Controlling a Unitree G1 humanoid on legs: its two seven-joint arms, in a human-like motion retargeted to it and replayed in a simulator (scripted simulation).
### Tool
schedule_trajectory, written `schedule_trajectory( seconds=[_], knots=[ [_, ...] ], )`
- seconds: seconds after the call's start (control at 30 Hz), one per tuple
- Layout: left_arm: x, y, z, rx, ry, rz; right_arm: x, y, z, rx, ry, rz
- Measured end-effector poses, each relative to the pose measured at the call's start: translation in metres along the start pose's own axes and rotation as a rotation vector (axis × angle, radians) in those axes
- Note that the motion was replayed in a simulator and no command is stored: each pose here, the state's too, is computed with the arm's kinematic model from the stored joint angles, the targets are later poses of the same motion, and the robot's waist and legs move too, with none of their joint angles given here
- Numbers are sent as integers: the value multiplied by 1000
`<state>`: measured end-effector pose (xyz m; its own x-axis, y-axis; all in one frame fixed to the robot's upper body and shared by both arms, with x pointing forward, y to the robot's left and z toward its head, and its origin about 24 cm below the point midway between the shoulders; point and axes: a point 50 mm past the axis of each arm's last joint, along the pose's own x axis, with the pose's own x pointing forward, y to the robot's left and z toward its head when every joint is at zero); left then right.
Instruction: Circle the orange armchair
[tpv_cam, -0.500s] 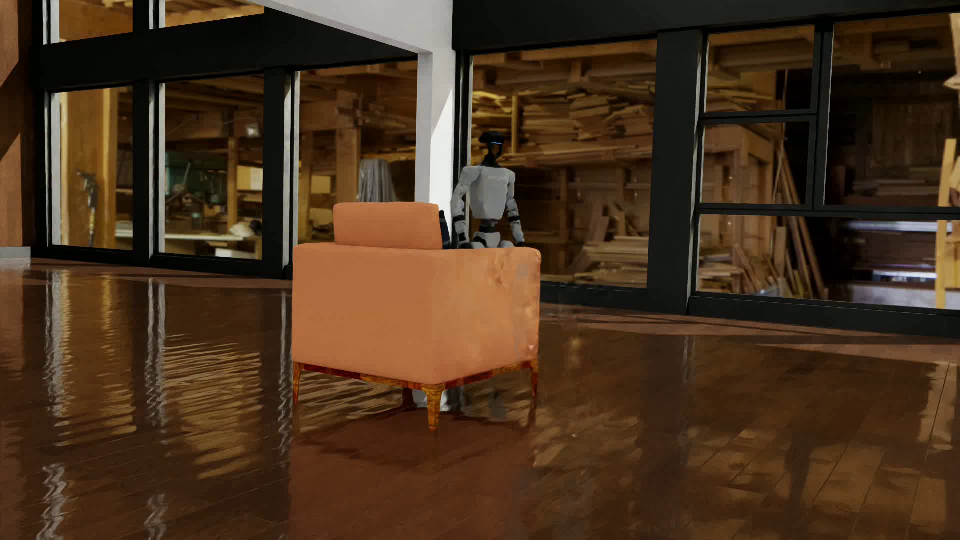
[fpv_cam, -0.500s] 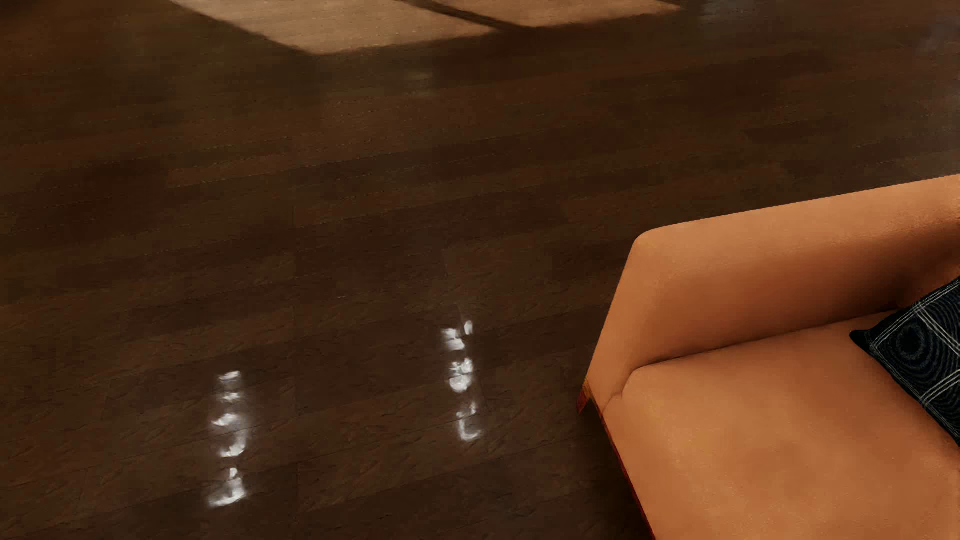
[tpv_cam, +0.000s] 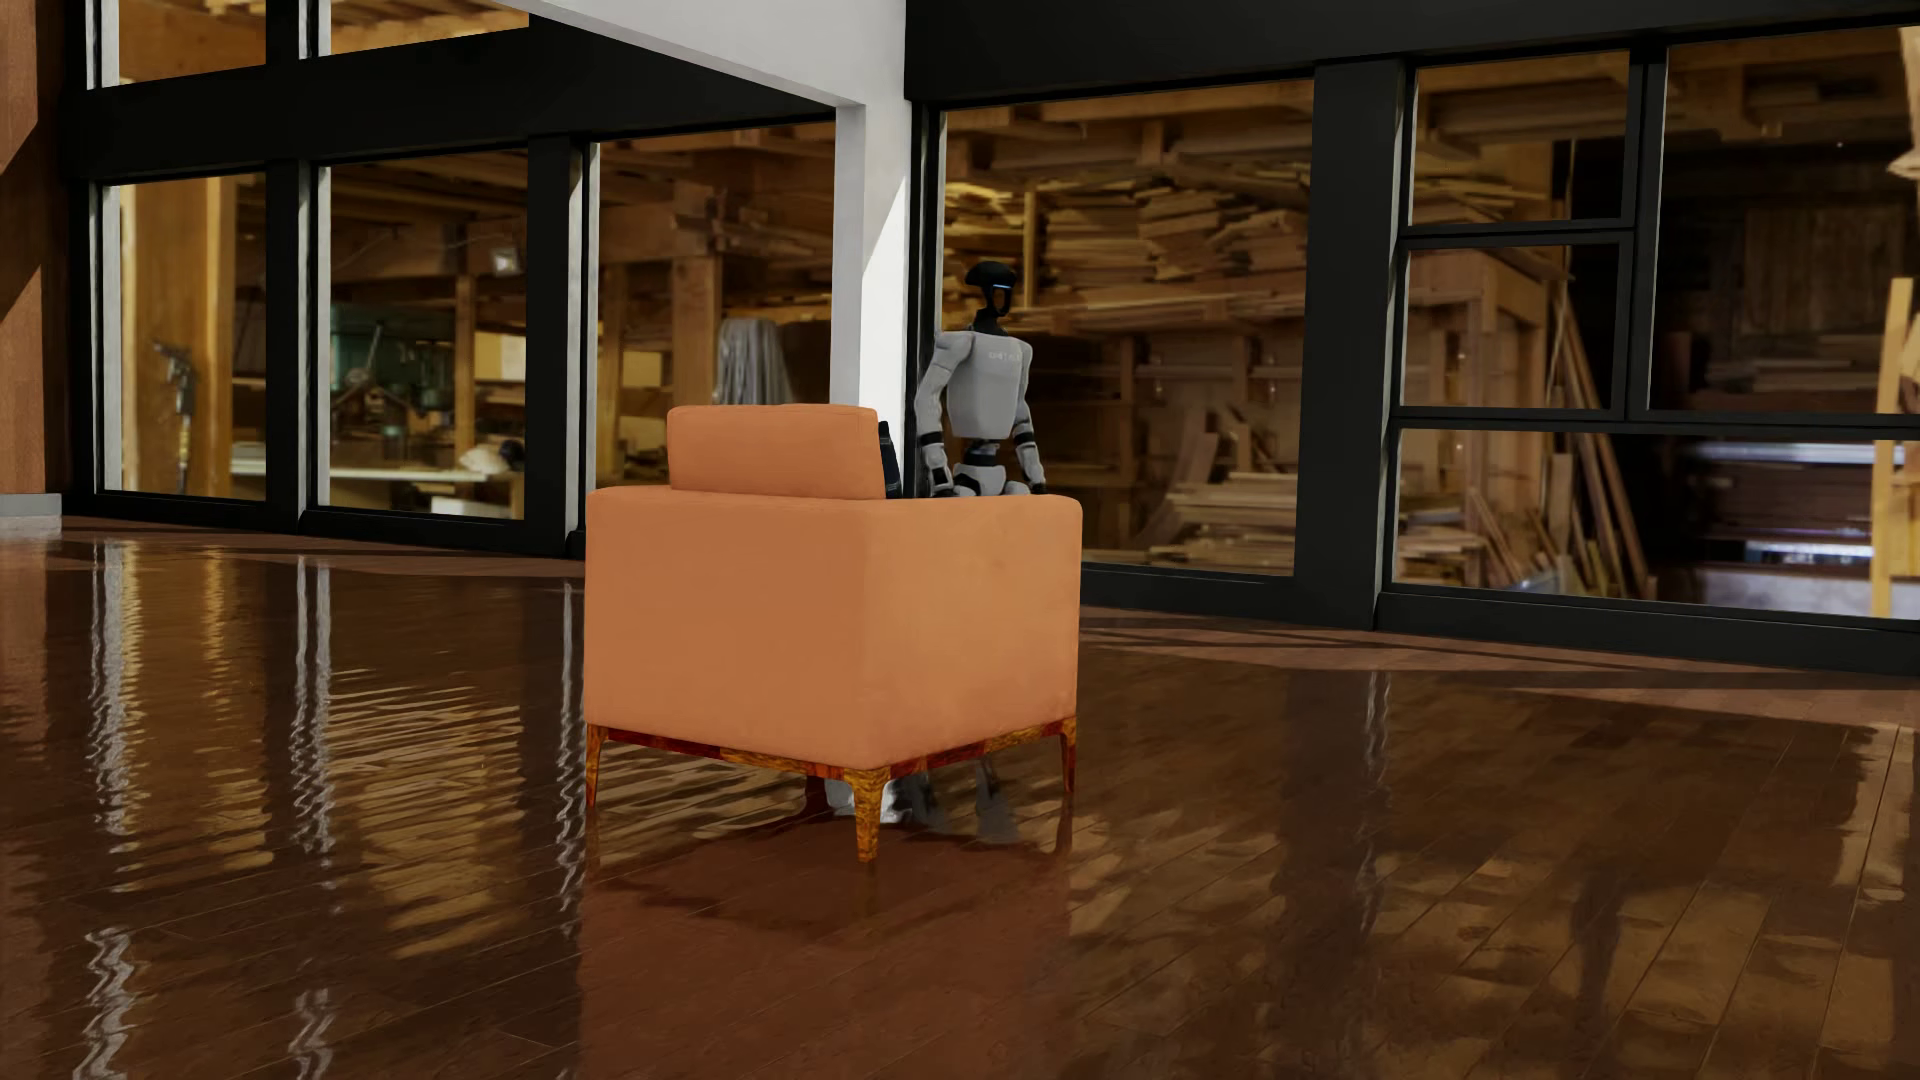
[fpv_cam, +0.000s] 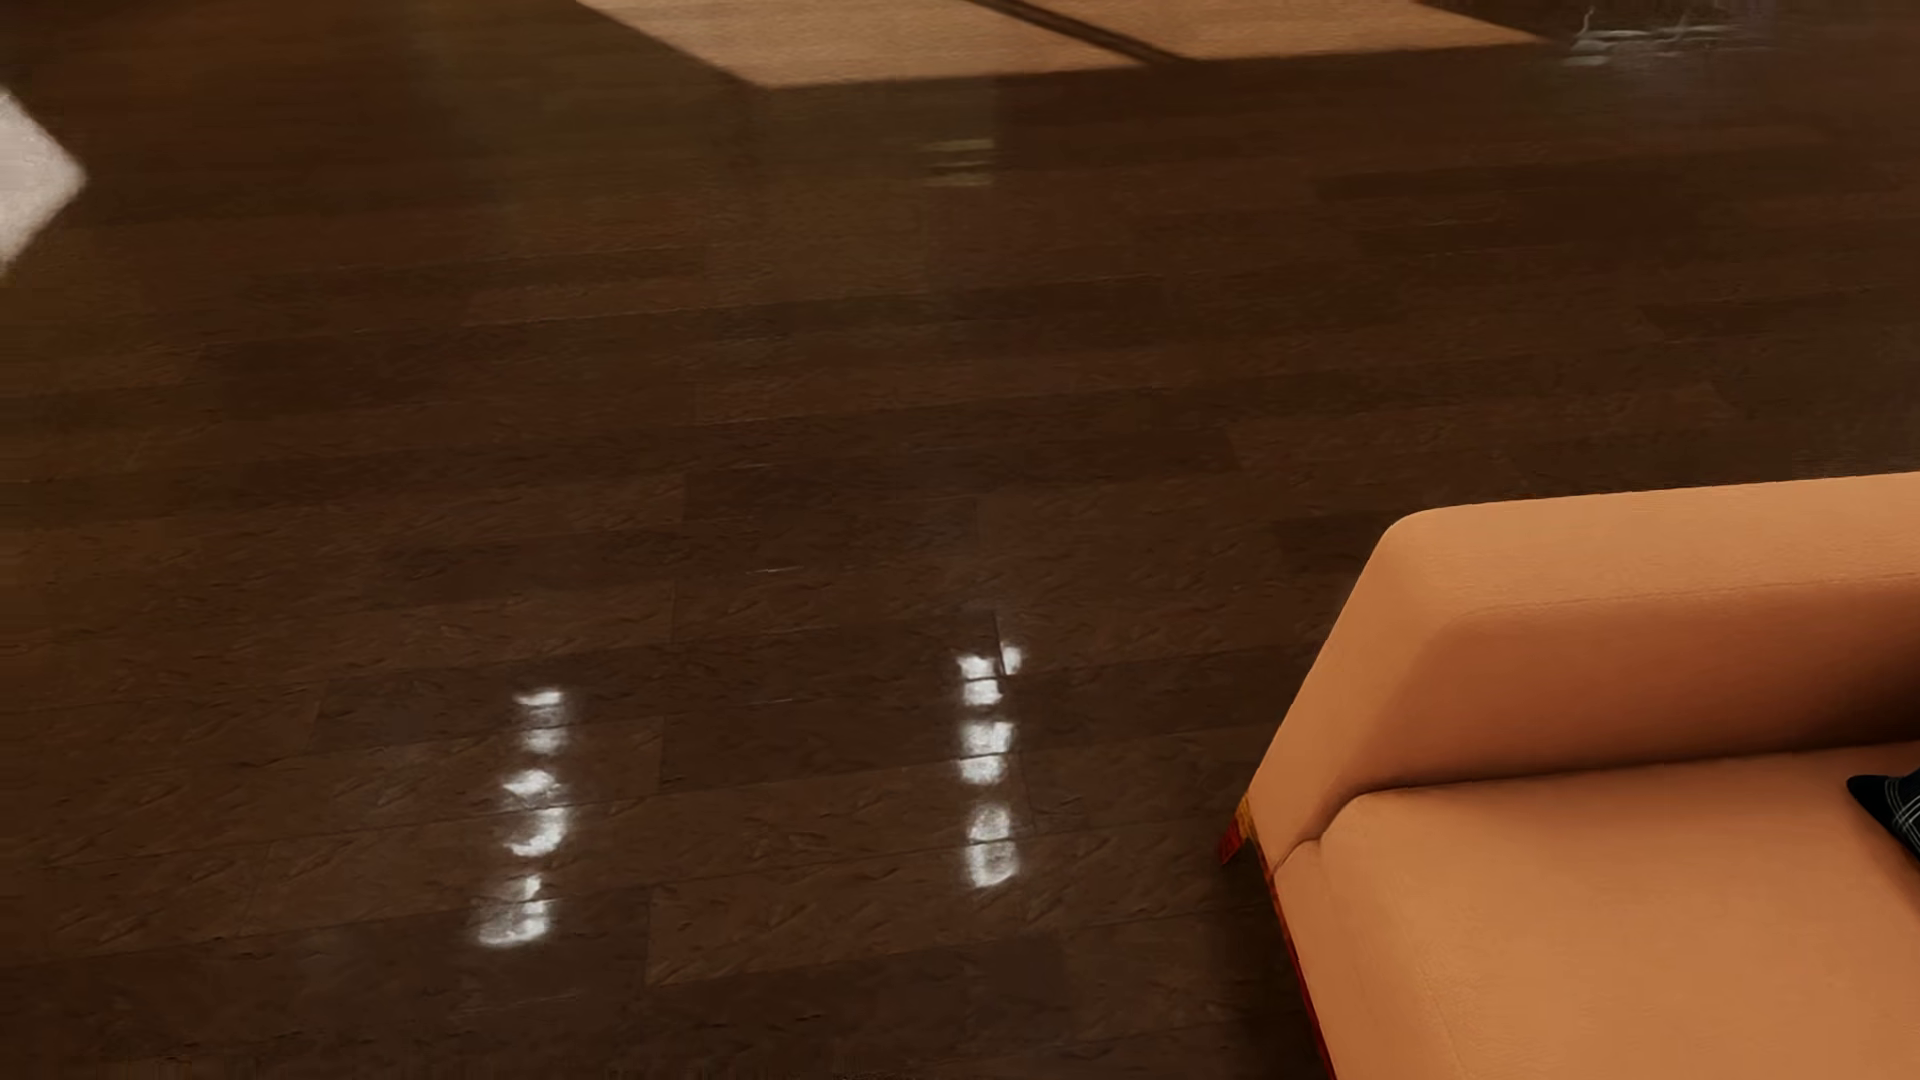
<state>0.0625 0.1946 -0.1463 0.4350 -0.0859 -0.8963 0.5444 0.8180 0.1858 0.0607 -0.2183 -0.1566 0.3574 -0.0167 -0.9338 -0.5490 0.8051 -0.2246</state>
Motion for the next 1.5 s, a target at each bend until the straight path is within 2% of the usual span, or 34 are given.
schedule_trajectory(
  seconds=[0.3, 0.53, 0.83, 0.97, 1.1, 1.13, 1.17, 1.23, 1.3, 1.4, 1.5],
  knots=[
    [-9, -5, -41, 11, 156, -17, -1, -15, 7, 59, -35, -56],
    [-15, -2, -54, 38, 198, -21, -3, -22, 11, 114, -66, -89],
    [-4, 13, -32, 65, 136, 10, -10, 10, -34, 62, 98, 4],
    [1, -1, -13, 62, 65, -26, -17, 20, -52, 67, 153, 27],
    [-1, -24, -17, -21, 75, -55, -19, 26, -65, 33, 217, 54],
    [-3, -30, -22, -25, 95, -71, -16, 21, -59, 11, 202, 49],
    [-5, -34, -26, -61, 108, -68, -13, 0, -49, 99, 156, -33],
    [-6, -30, -23, -1, 86, -81, -8, -21, -9, 113, -14, -91],
    [-5, -11, -21, 29, 74, -41, -10, -37, 31, 125, -182, -136],
    [-7, 29, -26, -40, 96, 95, -17, -54, 77, 136, -359, -185],
    [-9, 51, -27, -47, 103, 157, -23, -59, 100, 118, -451, -193]
  ],
)
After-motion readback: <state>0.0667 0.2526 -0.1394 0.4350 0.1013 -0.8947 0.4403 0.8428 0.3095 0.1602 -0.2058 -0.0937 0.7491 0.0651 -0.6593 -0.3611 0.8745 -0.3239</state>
